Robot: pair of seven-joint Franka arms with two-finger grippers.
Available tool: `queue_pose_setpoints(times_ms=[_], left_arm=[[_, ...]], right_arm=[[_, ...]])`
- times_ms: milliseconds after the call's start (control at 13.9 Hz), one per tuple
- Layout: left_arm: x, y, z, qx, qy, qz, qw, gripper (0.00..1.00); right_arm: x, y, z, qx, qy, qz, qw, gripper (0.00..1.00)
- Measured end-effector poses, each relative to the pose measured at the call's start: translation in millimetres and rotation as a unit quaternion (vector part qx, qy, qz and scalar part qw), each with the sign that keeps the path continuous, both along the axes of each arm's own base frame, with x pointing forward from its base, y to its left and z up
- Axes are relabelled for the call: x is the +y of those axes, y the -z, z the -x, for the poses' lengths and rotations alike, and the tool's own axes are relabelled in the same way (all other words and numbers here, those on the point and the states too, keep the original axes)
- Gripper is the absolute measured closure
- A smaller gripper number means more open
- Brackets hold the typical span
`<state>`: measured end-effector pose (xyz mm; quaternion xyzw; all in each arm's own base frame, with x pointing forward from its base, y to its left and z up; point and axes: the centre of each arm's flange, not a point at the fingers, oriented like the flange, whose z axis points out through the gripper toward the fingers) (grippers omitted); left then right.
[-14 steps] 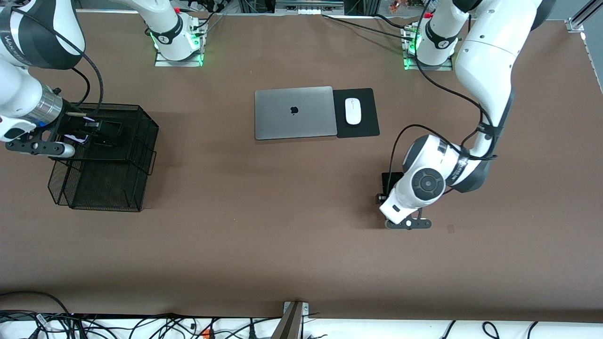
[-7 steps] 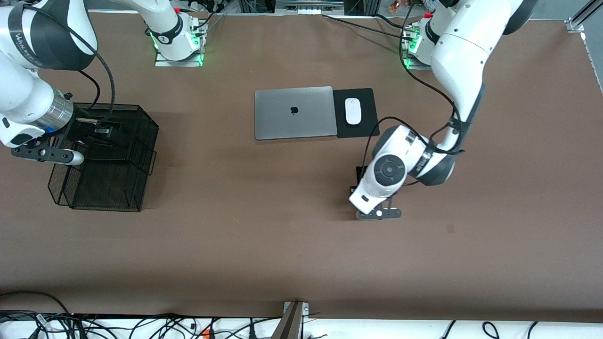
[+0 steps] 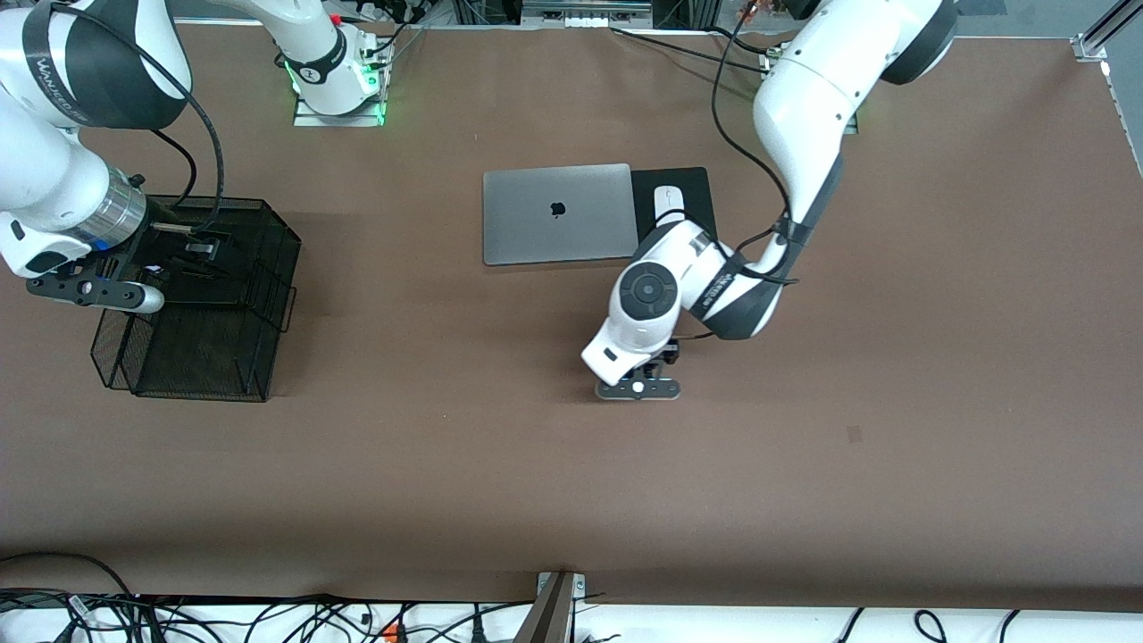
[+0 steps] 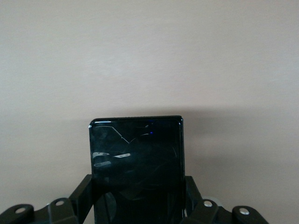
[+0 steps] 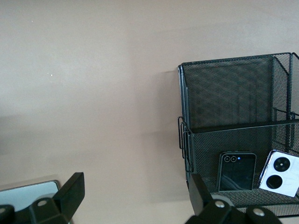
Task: Place phones with both arms
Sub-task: 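Carry the black phone mid-table with the left gripper while the right releases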
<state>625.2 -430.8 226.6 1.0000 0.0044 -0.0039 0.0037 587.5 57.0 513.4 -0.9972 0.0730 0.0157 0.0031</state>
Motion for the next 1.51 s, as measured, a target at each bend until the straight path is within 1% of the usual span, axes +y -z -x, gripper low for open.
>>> queue_pose_setpoints(times_ms=[288, 649, 1081, 1153, 1298, 1514], left_arm=[[-24, 19, 1, -0.027, -0.004, 0.028, 0.999, 0.20], [-35, 50, 8, -0.030, -0.007, 0.035, 0.999, 0.20], [-31, 53, 5, -0.032, -0.011, 0.031, 0.999, 0.20], [-30, 54, 5, -0.032, -0.012, 0.030, 0.999, 0.15], [-30, 53, 4, -0.033, -0.012, 0.030, 0.999, 0.00], [-29, 53, 3, -0.034, -0.013, 0.029, 0.999, 0.00]], right_arm=[[0, 1, 2, 0.008, 0.009, 0.001, 1.000, 0.00], [1, 1, 2, 0.009, 0.012, 0.001, 1.000, 0.00], [1, 2, 2, 0.010, 0.012, 0.001, 1.000, 0.00], [1, 2, 2, 0.010, 0.012, 0.001, 1.000, 0.00], [1, 2, 2, 0.010, 0.013, 0.001, 1.000, 0.00], [1, 2, 2, 0.010, 0.013, 0.001, 1.000, 0.00]])
